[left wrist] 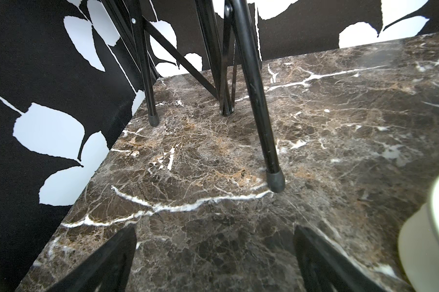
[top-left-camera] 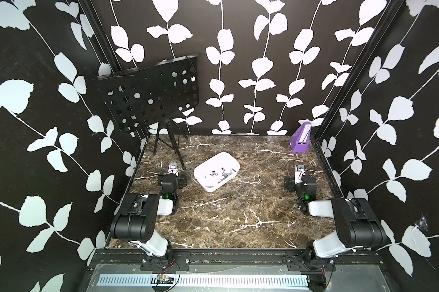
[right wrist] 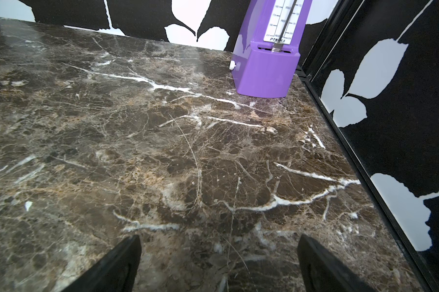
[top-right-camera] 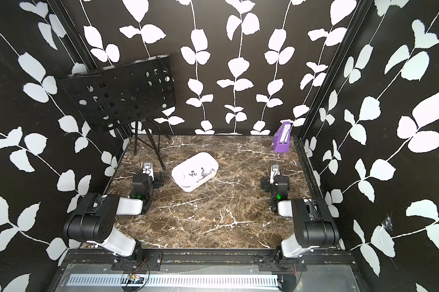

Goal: Put the socket on the desktop into the storage box
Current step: Reset both arms

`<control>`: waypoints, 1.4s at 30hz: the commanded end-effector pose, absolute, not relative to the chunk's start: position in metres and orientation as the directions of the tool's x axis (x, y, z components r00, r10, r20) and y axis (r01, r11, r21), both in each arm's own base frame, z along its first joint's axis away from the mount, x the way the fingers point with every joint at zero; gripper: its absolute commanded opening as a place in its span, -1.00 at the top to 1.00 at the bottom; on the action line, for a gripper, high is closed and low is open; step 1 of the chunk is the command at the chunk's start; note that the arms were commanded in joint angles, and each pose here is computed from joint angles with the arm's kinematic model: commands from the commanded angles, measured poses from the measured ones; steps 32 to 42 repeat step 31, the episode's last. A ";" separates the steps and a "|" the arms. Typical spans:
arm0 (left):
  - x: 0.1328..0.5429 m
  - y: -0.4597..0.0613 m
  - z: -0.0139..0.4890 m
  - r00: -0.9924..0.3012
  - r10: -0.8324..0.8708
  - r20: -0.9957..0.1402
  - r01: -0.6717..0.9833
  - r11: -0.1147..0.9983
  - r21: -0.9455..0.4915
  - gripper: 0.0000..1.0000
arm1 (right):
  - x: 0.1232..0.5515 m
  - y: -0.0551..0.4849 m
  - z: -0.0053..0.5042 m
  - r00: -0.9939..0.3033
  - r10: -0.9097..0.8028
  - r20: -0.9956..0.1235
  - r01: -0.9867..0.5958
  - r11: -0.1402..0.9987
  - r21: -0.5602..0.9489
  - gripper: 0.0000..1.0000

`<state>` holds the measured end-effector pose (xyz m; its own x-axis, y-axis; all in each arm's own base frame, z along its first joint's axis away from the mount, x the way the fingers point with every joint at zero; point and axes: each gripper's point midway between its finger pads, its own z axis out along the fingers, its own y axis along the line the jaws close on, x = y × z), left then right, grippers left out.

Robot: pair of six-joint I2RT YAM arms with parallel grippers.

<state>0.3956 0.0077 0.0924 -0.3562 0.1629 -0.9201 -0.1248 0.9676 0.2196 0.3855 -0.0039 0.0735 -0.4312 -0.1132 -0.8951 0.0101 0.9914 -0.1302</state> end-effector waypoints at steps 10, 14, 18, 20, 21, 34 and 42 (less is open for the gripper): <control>0.396 0.010 0.100 -0.334 0.149 -0.931 -0.134 0.970 0.203 -0.98 | 0.396 -0.005 0.091 -0.379 -0.093 -0.921 0.028 0.993 -0.112 -0.99; 0.396 0.010 0.100 -0.335 0.148 -0.931 -0.135 0.970 0.203 -0.98 | 0.396 -0.005 0.090 -0.380 -0.094 -0.920 0.027 0.993 -0.113 -0.98; 0.396 0.010 0.100 -0.334 0.148 -0.931 -0.135 0.970 0.202 -0.98 | 0.396 -0.005 0.090 -0.380 -0.093 -0.920 0.028 0.993 -0.112 -0.98; 0.396 0.010 0.100 -0.334 0.149 -0.931 -0.134 0.970 0.203 -0.98 | 0.396 -0.005 0.091 -0.378 -0.094 -0.921 0.028 0.993 -0.112 -0.98; 0.396 0.010 0.100 -0.334 0.148 -0.931 -0.135 0.970 0.203 -0.98 | 0.396 -0.005 0.091 -0.378 -0.093 -0.921 0.028 0.993 -0.112 -0.98; 0.396 0.010 0.100 -0.334 0.150 -0.930 -0.134 0.970 0.204 -0.98 | 0.396 -0.005 0.091 -0.379 -0.095 -0.920 0.028 0.993 -0.114 -0.99; 0.396 0.010 0.100 -0.334 0.150 -0.930 -0.134 0.970 0.204 -0.98 | 0.396 -0.005 0.091 -0.379 -0.095 -0.920 0.028 0.993 -0.114 -0.99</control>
